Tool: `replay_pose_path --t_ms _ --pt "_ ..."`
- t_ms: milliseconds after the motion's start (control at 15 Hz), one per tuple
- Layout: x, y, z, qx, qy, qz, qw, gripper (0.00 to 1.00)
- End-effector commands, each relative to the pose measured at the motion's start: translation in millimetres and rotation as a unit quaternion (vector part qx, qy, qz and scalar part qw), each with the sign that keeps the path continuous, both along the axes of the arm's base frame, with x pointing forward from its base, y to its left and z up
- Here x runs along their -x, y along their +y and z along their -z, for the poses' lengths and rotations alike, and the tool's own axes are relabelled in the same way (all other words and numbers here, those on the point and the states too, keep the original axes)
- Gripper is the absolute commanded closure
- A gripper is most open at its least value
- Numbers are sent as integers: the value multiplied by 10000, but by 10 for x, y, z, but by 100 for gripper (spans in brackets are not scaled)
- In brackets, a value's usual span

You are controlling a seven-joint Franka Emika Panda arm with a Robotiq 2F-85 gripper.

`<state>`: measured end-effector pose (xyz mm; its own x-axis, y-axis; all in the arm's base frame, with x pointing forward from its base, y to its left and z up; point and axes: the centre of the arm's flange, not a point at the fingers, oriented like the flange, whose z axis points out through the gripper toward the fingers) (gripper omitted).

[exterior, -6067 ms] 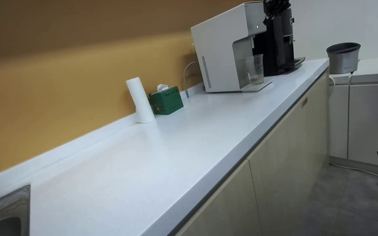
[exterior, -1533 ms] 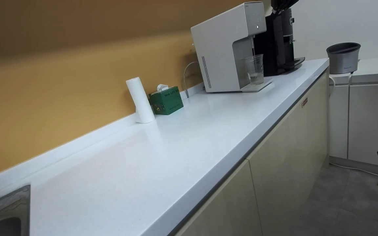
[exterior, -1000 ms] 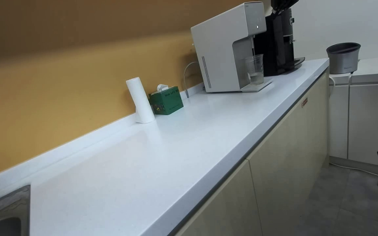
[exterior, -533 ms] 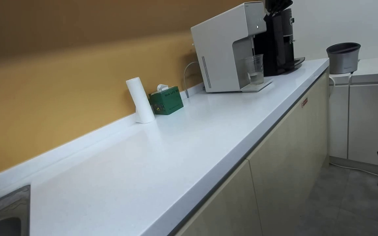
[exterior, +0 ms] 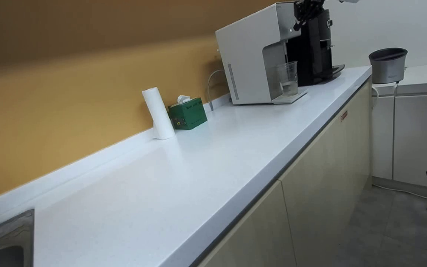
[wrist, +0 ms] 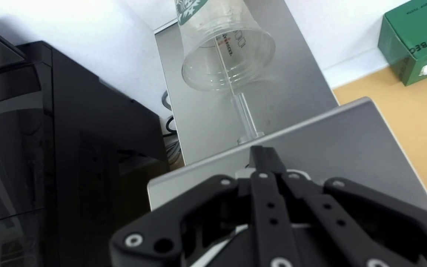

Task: Press a button on the coffeemaker.

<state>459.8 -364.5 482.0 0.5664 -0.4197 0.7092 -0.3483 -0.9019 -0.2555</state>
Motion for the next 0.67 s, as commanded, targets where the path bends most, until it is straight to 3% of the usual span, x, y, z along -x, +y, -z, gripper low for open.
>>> replay_pose_path --t_ms 0,600 --pt "-138 -119 -25 39 -115 92 9999 100" --pt "-230 -127 -17 -61 -288 18 9996 100"
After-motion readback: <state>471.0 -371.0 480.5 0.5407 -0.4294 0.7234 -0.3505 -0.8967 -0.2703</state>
